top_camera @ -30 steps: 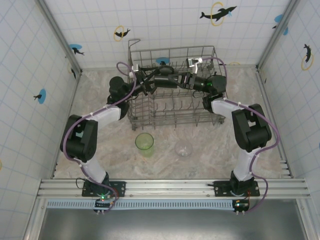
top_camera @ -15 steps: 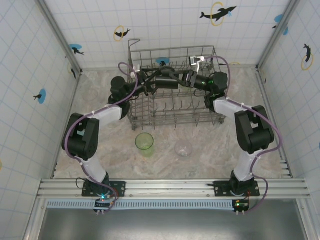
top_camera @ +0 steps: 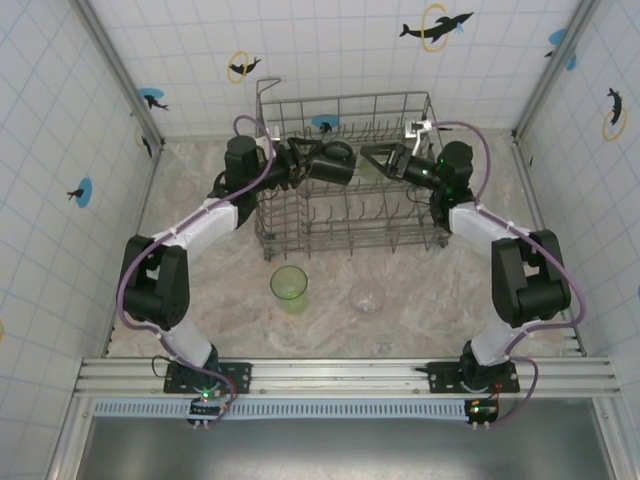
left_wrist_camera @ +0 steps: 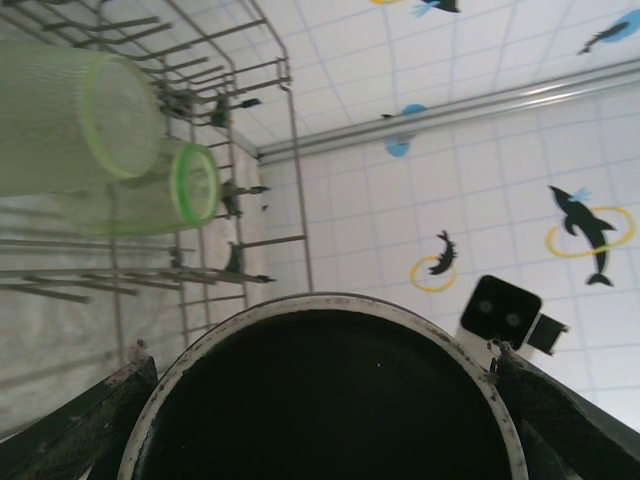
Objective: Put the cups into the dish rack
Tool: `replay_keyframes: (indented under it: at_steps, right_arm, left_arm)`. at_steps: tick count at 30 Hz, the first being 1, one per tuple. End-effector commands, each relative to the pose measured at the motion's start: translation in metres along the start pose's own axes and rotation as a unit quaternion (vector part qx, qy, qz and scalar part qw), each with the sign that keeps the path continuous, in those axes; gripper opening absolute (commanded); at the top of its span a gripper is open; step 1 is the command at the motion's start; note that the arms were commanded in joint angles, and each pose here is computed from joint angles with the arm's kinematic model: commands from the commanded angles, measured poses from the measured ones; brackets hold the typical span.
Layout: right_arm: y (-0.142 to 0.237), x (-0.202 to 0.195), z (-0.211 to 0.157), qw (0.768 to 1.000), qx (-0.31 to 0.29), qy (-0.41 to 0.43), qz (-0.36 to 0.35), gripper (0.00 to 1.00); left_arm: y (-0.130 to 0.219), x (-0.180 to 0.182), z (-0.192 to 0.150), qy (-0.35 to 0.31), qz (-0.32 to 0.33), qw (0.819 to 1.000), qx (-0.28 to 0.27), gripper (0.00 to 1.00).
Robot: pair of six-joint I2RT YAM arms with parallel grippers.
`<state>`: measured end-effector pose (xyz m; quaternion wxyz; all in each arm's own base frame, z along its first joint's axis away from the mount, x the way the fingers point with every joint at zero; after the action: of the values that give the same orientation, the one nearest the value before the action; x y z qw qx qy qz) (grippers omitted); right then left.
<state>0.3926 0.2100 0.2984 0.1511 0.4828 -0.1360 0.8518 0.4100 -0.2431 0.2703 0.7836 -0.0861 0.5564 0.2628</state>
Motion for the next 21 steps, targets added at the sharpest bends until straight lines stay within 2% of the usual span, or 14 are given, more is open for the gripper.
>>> replay_keyframes:
  at_steps: [1,12,15,17,21]
  right_arm:
    - [0.014,-0.014,0.003,0.998,-0.022,-0.007,-0.056,0.79]
    - [0.052,-0.031,0.01,0.985,-0.058,0.003,-0.165,0.84]
    - [0.059,-0.031,0.008,0.979,-0.064,0.015,-0.194,0.86]
    - [0.062,-0.03,0.005,0.977,-0.062,0.021,-0.205,0.93]
    - [0.068,-0.029,-0.001,0.971,-0.057,0.03,-0.229,0.94]
  left_arm:
    - [0.007,-0.032,0.018,-0.071,-0.006,0.997,-0.033,0.0]
    - [0.01,-0.041,0.046,-0.143,0.085,0.984,-0.065,0.0]
    - [0.011,-0.041,0.053,-0.168,0.126,0.975,-0.074,0.0]
    - [0.011,-0.041,0.057,-0.186,0.154,0.967,-0.078,0.0]
    - [0.005,-0.044,0.061,-0.233,0.209,0.947,-0.075,0.0]
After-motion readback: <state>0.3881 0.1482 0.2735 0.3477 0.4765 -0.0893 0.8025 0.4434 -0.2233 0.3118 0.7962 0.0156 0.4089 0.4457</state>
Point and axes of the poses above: each hand's point on the last joint's axis, 136 mm out from that joint toward the fingers, its own y axis back along the fingers, its own x axis along the line the jaws close on, z = x × y, the point moved 4 cm from there along y, back along the fingers, and after that the axes turned 6 degrees about -y, right-handed, at the moved point
